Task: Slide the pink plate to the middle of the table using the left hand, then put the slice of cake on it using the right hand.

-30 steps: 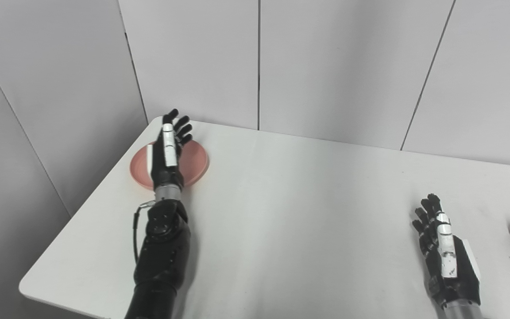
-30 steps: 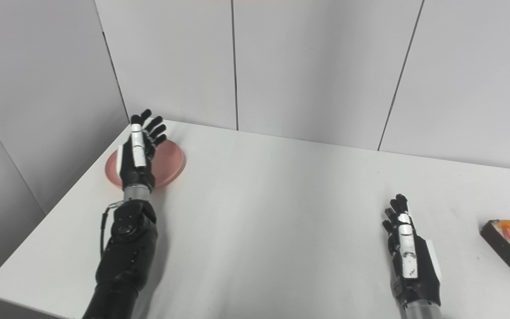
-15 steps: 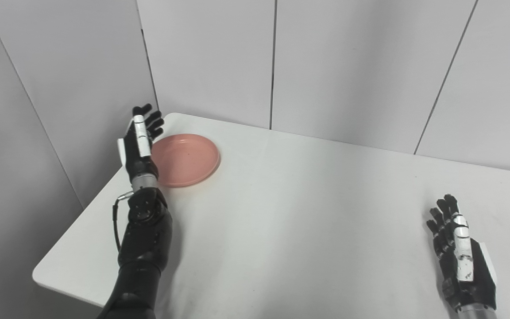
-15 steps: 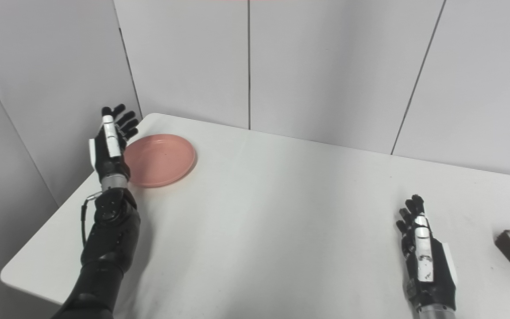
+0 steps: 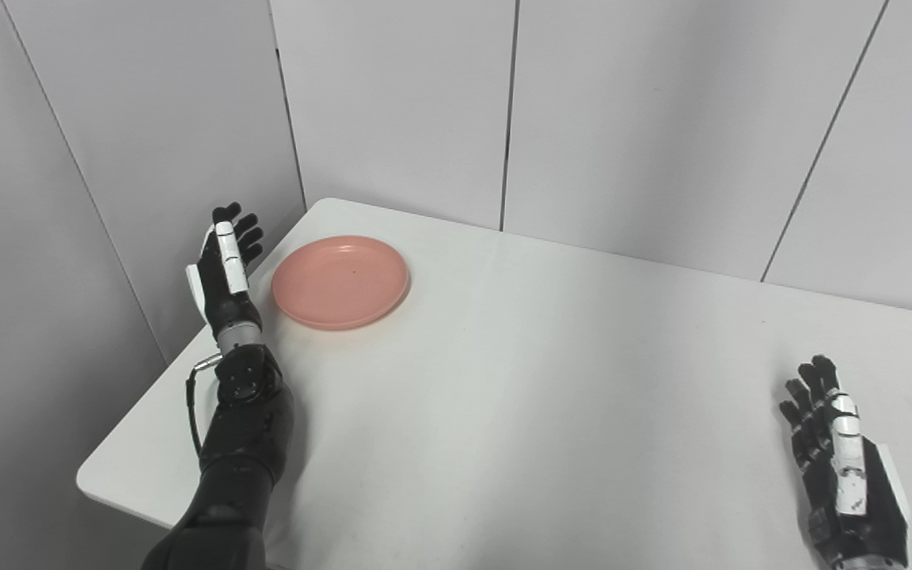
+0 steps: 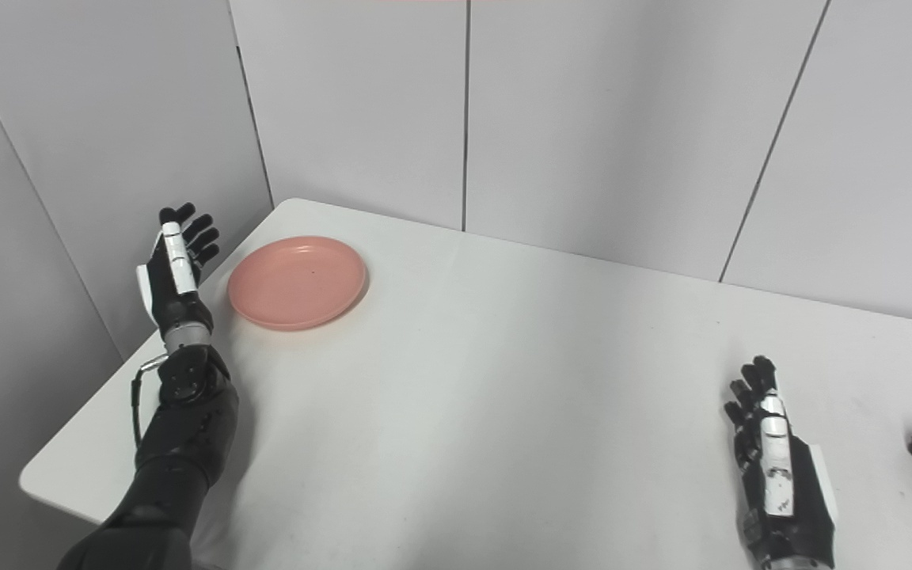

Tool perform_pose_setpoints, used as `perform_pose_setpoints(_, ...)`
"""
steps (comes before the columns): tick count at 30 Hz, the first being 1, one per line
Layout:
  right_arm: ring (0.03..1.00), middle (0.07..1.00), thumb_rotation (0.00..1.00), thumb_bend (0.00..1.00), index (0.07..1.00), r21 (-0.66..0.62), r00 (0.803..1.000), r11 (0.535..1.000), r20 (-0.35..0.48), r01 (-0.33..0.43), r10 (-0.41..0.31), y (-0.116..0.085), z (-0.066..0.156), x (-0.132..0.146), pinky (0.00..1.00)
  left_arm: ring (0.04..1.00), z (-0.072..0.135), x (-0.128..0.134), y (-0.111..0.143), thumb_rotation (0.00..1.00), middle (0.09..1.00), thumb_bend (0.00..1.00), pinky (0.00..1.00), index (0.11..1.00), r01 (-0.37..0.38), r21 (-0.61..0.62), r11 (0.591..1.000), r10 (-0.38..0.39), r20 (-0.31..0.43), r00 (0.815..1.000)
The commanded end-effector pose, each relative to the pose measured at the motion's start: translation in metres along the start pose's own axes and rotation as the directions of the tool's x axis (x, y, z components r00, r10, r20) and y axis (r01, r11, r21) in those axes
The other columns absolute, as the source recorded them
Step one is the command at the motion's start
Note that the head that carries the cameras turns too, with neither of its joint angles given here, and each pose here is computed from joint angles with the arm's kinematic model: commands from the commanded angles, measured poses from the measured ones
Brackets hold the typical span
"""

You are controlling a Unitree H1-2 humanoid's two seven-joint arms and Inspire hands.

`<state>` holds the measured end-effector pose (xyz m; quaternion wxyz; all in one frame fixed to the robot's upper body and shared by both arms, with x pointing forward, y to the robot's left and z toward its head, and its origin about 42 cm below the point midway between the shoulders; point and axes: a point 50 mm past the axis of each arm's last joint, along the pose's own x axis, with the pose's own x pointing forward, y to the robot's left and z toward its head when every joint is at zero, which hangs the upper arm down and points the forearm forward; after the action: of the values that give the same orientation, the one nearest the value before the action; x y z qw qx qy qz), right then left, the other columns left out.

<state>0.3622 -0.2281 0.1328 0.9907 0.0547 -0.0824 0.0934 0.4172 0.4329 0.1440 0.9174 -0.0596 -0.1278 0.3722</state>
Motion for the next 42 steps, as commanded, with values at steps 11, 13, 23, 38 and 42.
perform_pose_setpoints(11, 1.0, 1.0, 1.0, 0.44, 1.0, -0.017, 1.0, 1.0, 0.005, -0.006, 0.006, -0.003, -0.005, -0.011, 1.0, 0.873, 0.015, 0.022, -0.011, 1.0, 0.855, 0.69, 0.93, 0.856, 0.043, -0.028, 0.999, -0.042, 0.038, 0.998)
perform_pose_setpoints(13, 1.0, 1.0, 1.0, 0.44, 1.0, -0.013, 1.0, 1.0, 0.003, -0.006, 0.006, -0.003, -0.004, -0.011, 1.0, 0.883, 0.012, 0.02, -0.015, 1.0, 0.868, 0.69, 0.92, 0.871, 0.054, -0.034, 0.998, -0.053, 0.026, 0.998)
perform_pose_setpoints(23, 1.0, 1.0, 1.0, 0.44, 1.0, -0.022, 1.0, 1.0, 0.008, -0.011, 0.011, -0.003, -0.001, -0.012, 1.0, 0.982, 0.005, 0.011, -0.033, 1.0, 0.958, 0.74, 1.0, 0.962, 0.228, -0.061, 0.972, -0.232, -0.059, 0.971)
perform_pose_setpoints(38, 1.0, 1.0, 1.0, 0.45, 1.0, -0.032, 1.0, 0.999, 0.003, -0.011, 0.011, -0.001, 0.002, -0.014, 1.0, 1.0, -0.002, 0.0, -0.054, 1.0, 0.995, 0.71, 1.0, 1.0, 0.327, -0.045, 0.944, -0.33, -0.115, 0.937)
perform_pose_setpoints(42, 1.0, 1.0, 1.0, 0.45, 1.0, -0.03, 1.0, 1.0, 0.004, -0.008, 0.008, 0.0, 0.003, -0.014, 1.0, 1.0, -0.004, -0.002, -0.055, 1.0, 1.0, 0.73, 1.0, 1.0, 0.345, -0.056, 0.937, -0.349, -0.115, 0.93)
